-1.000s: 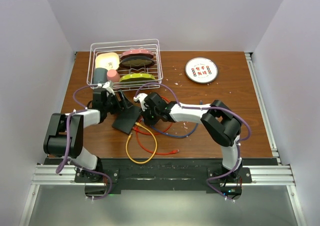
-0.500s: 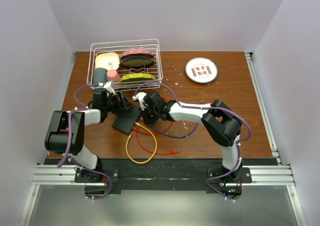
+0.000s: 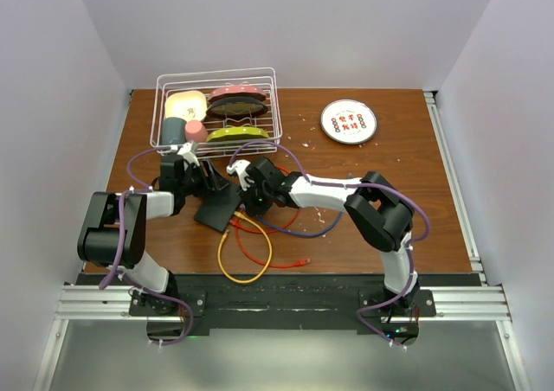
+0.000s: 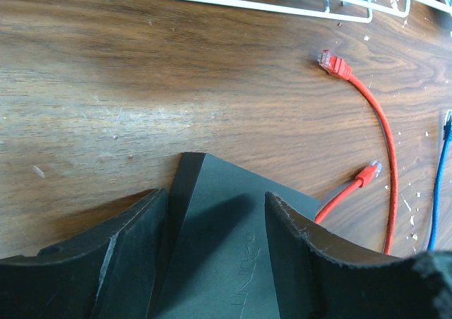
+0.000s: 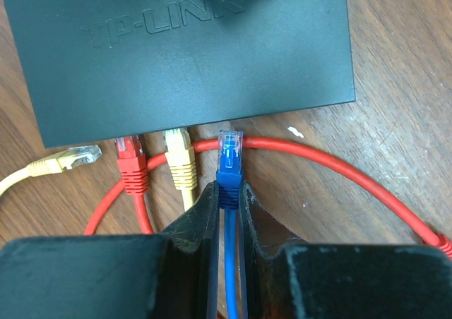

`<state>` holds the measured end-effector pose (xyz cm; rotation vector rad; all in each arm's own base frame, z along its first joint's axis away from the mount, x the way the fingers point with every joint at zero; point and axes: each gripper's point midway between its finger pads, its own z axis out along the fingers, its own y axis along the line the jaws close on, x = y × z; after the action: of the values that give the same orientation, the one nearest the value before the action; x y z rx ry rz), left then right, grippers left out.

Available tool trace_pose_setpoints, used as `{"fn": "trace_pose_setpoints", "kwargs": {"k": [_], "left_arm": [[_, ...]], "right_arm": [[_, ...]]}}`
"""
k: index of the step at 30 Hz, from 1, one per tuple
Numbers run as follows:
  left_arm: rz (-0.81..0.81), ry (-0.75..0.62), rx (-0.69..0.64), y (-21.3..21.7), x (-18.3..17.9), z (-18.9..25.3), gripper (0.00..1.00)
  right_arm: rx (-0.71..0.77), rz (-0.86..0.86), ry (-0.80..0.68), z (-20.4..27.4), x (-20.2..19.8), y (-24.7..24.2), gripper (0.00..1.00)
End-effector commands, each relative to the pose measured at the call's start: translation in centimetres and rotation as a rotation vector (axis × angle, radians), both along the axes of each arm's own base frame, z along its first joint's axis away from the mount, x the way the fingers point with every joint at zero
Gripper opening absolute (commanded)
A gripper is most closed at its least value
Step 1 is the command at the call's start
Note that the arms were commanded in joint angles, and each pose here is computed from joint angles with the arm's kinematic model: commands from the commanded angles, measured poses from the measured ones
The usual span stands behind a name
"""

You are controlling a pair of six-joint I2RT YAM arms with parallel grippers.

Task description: Insert the plug into the switch port

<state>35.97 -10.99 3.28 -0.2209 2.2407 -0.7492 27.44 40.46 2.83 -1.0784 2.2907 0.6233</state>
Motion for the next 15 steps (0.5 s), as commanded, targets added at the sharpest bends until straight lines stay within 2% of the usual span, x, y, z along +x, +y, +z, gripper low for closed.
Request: {"fn": "trace_pose_setpoints", "kwargs": {"k": [1,15], "left_arm": [[-0.031,0.043,-0.017,-0.4,-1.54,-0.81,0.62],[-0.042,0.053,-0.026,-0.58,-2.39,-1.19,0.61]], "right_arm": [[0.031,0.034,-0.009,0.97,0.05,1.38,0.0],[0.025,0.02,-0.023,1.04,0.76,1.93,0.0]]}}
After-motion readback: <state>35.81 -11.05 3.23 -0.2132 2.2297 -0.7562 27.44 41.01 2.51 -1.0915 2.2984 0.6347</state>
